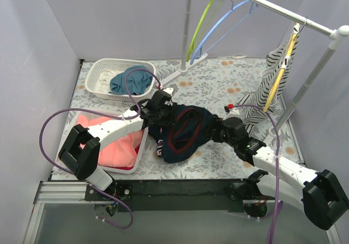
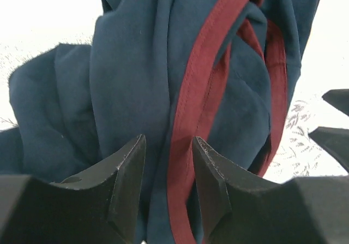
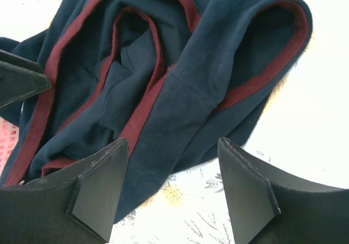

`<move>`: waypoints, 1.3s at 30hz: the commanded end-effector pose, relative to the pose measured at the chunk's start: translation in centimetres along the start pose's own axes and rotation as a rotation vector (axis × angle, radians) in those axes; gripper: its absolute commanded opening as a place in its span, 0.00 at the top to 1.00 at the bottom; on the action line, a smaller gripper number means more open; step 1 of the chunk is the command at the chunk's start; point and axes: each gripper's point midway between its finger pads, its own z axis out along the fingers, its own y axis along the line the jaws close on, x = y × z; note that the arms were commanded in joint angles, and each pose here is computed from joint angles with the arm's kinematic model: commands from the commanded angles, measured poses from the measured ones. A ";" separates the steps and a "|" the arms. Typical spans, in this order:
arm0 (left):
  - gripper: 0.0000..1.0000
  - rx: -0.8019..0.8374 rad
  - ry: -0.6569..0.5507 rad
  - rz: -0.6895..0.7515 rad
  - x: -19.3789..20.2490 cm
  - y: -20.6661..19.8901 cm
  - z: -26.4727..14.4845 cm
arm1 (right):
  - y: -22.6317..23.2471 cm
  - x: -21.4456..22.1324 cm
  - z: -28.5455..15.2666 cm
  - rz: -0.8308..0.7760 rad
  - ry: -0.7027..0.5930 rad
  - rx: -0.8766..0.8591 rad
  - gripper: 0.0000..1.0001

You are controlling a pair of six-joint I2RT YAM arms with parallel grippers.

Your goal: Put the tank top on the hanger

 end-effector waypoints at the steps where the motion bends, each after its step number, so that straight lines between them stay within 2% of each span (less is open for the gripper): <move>1: 0.60 -0.009 -0.073 0.032 -2.7 -0.7 -0.1 | 1.4 -2.1 0.7 -0.008 -0.066 -0.082 0.25; 9: 0.62 0.010 -0.049 0.029 -2.4 -1.3 1.6 | 0.4 -2.5 2.5 -0.009 -0.044 -0.050 0.25; 17: 0.81 -0.003 -0.072 0.026 -2.9 -1.5 1.3 | 0.7 -2.6 3.3 -0.003 -0.036 -0.074 0.27; 19: 0.84 0.009 -0.085 0.031 -3.5 -1.8 1.0 | 0.9 -3.1 3.6 -0.019 -0.043 -0.077 0.31; 21: 0.93 0.021 -0.102 0.036 -4.1 -2.2 0.4 | 1.1 -3.6 4.1 -0.025 -0.048 -0.076 0.32; 24: 1.00 0.030 -0.133 0.038 -5.1 -2.6 -0.6 | 1.3 -3.6 5.0 -0.030 -0.022 -0.079 0.44; 27: 1.00 0.035 -0.173 0.039 -6.3 -3.0 -1.9 | 1.7 -2.9 5.4 -0.027 0.021 -0.105 0.61; 28: 1.00 0.035 -0.180 0.039 -6.4 -3.0 -2.2 | 1.8 -2.6 5.3 -0.022 0.031 -0.114 0.77; 30: 1.00 0.024 -0.202 0.039 -7.0 -2.8 -3.0 | 2.4 -2.9 4.9 -0.016 0.027 -0.139 0.96; 31: 1.00 0.026 -0.226 0.038 -7.5 -2.9 -3.8 | 2.7 -2.9 4.6 -0.017 0.031 -0.155 0.99; 39: 1.00 -0.073 -0.446 0.049 -11.9 -1.1 -11.4 | 6.6 -5.2 -1.0 -0.053 -0.035 -0.235 0.99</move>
